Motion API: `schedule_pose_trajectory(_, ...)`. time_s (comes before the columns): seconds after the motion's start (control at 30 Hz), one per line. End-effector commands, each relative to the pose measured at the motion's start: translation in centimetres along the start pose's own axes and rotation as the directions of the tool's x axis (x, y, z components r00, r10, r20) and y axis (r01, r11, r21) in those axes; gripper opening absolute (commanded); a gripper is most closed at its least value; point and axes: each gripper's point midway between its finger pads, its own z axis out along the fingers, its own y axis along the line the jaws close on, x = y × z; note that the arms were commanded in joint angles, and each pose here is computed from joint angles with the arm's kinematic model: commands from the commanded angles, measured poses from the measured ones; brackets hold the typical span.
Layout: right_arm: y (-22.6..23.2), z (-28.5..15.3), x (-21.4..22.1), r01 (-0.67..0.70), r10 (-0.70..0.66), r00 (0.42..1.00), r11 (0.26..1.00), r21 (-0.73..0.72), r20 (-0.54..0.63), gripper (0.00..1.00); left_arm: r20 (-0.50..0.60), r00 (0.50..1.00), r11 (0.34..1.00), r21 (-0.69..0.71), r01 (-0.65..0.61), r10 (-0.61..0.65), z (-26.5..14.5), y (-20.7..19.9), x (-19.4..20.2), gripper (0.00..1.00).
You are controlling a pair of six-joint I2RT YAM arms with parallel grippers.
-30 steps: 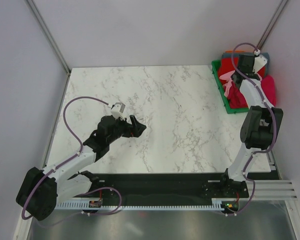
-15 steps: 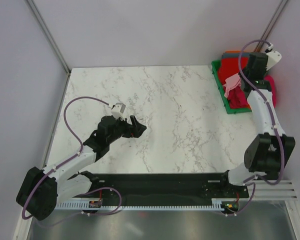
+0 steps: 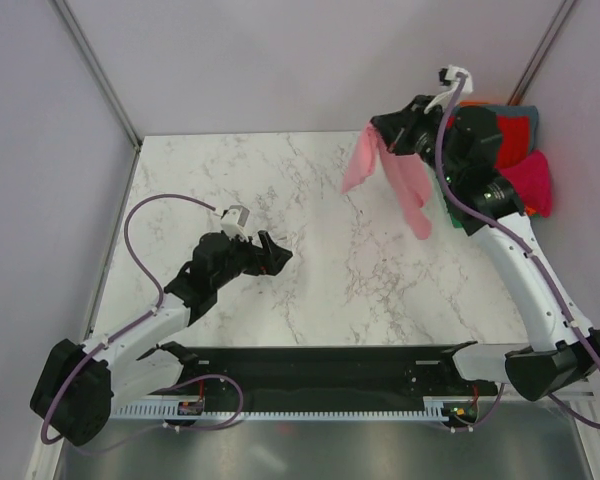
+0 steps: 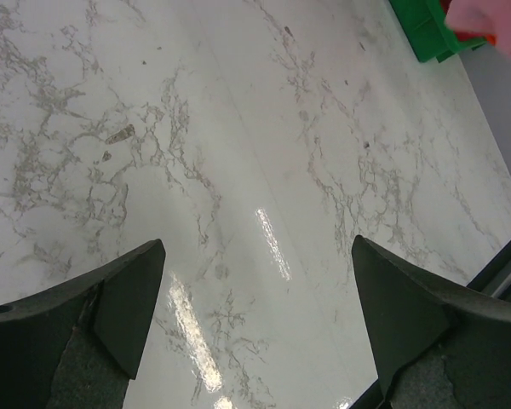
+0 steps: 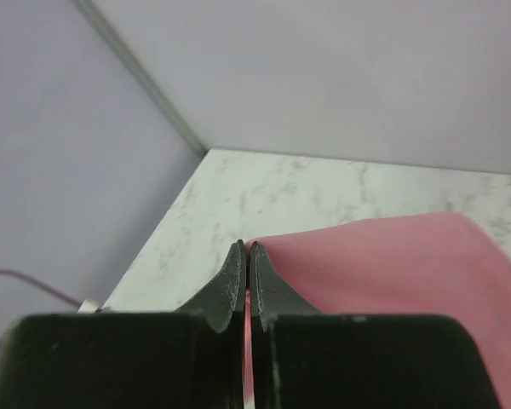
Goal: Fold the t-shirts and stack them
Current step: Move the tshirt to the center of the board, then flatten the tshirt out
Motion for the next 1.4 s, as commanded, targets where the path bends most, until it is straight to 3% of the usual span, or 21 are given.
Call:
schedule_pose_trajectory(0.0,7.3,-1.3,-0.7,-0.018,0.015,1.000,0.967,-0.253,-0.012,0.00,0.106,0.993,0.999,-0.013,-0.043,0.044,-0.9,0.0,-2.3,0.98)
schedule_pose_trajectory(0.1,5.7,-1.3,-0.1,-0.004,0.003,1.000,0.985,-0.174,-0.008,0.00,0.130,0.990,0.998,-0.047,-0.042,0.048,-1.3,0.7,-2.5,0.98)
schedule_pose_trajectory(0.2,-0.2,-1.0,2.8,0.042,-0.036,0.998,0.995,0.093,-0.059,0.06,0.146,0.988,0.997,-0.065,-0.040,0.049,-1.7,0.9,-2.7,0.98)
schedule_pose_trajectory(0.23,-2.6,-1.3,5.1,0.066,-0.044,0.992,0.980,0.188,-0.119,0.17,0.148,0.988,0.997,-0.066,-0.038,0.048,-1.7,0.9,-2.8,0.98)
schedule_pose_trajectory(0.27,-4.1,-1.6,6.2,0.085,-0.050,0.989,0.964,0.251,-0.142,0.54,0.143,0.989,0.997,-0.066,-0.038,0.047,-1.7,1.0,-2.7,0.98)
schedule_pose_trajectory(0.3,-6.7,-2.1,6.6,0.108,-0.062,0.989,0.923,0.368,-0.136,0.72,0.151,0.987,0.995,-0.097,-0.032,0.047,-1.7,1.5,-2.8,0.98)
schedule_pose_trajectory(0.37,-9.9,-3.4,9.9,0.153,-0.057,0.976,0.865,0.478,-0.210,0.90,0.142,0.989,0.994,-0.109,-0.029,0.045,-1.5,1.8,-2.6,0.98)
schedule_pose_trajectory(0.43,-11.7,-4.3,13.6,0.193,-0.044,0.956,0.842,0.503,-0.291,0.91,0.129,0.991,0.992,-0.127,-0.026,0.042,-1.2,2.1,-2.5,0.98)
schedule_pose_trajectory(0.5,-11.3,-4.8,18.0,0.201,-0.026,0.918,0.891,0.408,-0.396,0.88,0.097,0.995,0.983,-0.182,-0.011,0.029,-0.7,3.1,-2.1,0.98)
schedule_pose_trajectory(0.7,-7.1,-3.8,23.8,0.119,-0.052,0.861,0.988,0.100,-0.506,0.61,0.044,0.999,0.943,-0.331,0.028,-0.015,-0.2,5.7,-1.0,1.00)
schedule_pose_trajectory(0.87,-3.9,-2.8,27.0,0.133,-0.119,0.808,0.991,-0.018,-0.577,0.59,0.015,1.000,0.922,-0.387,0.026,-0.022,-0.1,6.7,-0.6,1.00)
schedule_pose_trajectory(1.13,-1.6,-1.7,33.2,0.147,-0.116,0.741,0.989,-0.009,-0.661,0.55,-0.040,0.993,0.822,-0.566,0.066,-0.108,-0.1,10.5,0.8,0.83)
schedule_pose_trajectory(1.37,0.5,-1.4,37.5,0.174,-0.141,0.690,0.984,-0.026,-0.711,0.55,-0.105,0.985,0.844,-0.532,0.063,-0.140,0.7,10.6,1.9,0.71)
